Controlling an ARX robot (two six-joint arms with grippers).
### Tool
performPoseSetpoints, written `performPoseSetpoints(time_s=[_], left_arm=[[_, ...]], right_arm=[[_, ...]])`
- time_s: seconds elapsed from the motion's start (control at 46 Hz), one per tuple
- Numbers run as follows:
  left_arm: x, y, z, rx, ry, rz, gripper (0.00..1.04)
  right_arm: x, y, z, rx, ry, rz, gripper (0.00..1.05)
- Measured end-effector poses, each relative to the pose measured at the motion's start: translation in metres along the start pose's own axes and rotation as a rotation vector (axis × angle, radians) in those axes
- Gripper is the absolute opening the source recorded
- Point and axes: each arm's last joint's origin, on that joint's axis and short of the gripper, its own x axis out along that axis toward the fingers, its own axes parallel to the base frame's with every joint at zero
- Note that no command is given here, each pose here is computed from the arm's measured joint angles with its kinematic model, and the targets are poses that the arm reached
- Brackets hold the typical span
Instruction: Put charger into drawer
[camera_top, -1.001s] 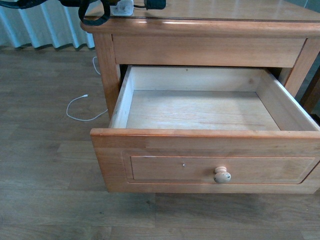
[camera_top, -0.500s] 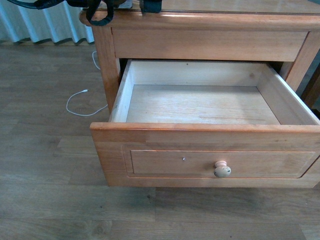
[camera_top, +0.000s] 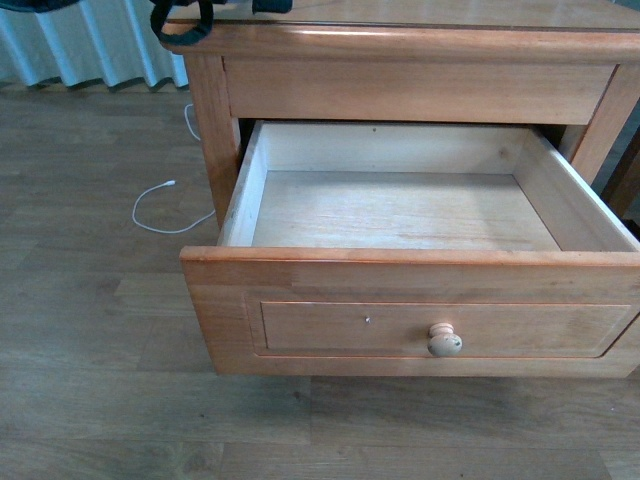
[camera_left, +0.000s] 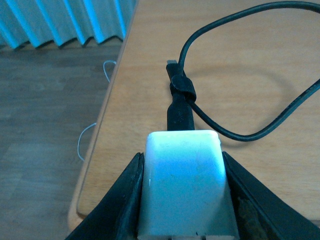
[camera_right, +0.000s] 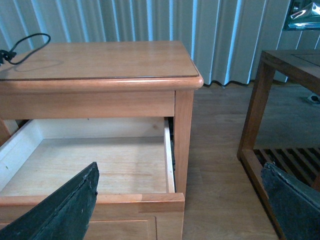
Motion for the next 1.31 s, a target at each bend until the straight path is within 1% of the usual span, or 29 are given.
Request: performPoseSetpoints(time_s=[0.218, 0.305, 0.37, 0.544, 0.675, 0.827, 0.936, 1.175, 1.306], left_arm=[[-0.045, 0.008, 0.027, 0.0, -0.075, -0.08, 0.4], [-0.061, 0.009, 0.03, 0.021, -0.086, -0.125, 0.4], [-0.078, 0.007, 0.027, 0.063, -0.081, -0.188, 0.4], [-0.105, -0.001, 0.011, 0.187, -0.034, -0.319, 0.4], [-0.116, -0.009, 0.001, 0.258, 0.001, -0.399, 0.4], [-0.12, -0.016, -0.012, 0.311, 0.036, -0.446, 0.4], [-0.115, -0.023, -0.023, 0.335, 0.066, -0.456, 0.4], [-0.085, -0.047, -0.074, 0.391, 0.196, -0.467, 0.4], [-0.068, -0.06, -0.091, 0.393, 0.238, -0.469, 0.4]], right_arm=[[0.0, 0.0, 0.0, 0.0, 0.0, 0.0, 0.96], [0.0, 0.0, 0.0, 0.0, 0.0, 0.0, 0.96], [0.0, 0.0, 0.0, 0.0, 0.0, 0.0, 0.96], [0.0, 0.0, 0.0, 0.0, 0.0, 0.0, 0.96], [0.0, 0.0, 0.0, 0.0, 0.0, 0.0, 0.96], [0.0, 0.0, 0.0, 0.0, 0.0, 0.0, 0.96], [0.0, 0.0, 0.0, 0.0, 0.0, 0.0, 0.96], [0.0, 0.0, 0.0, 0.0, 0.0, 0.0, 0.96], [0.0, 0.0, 0.0, 0.0, 0.0, 0.0, 0.96]])
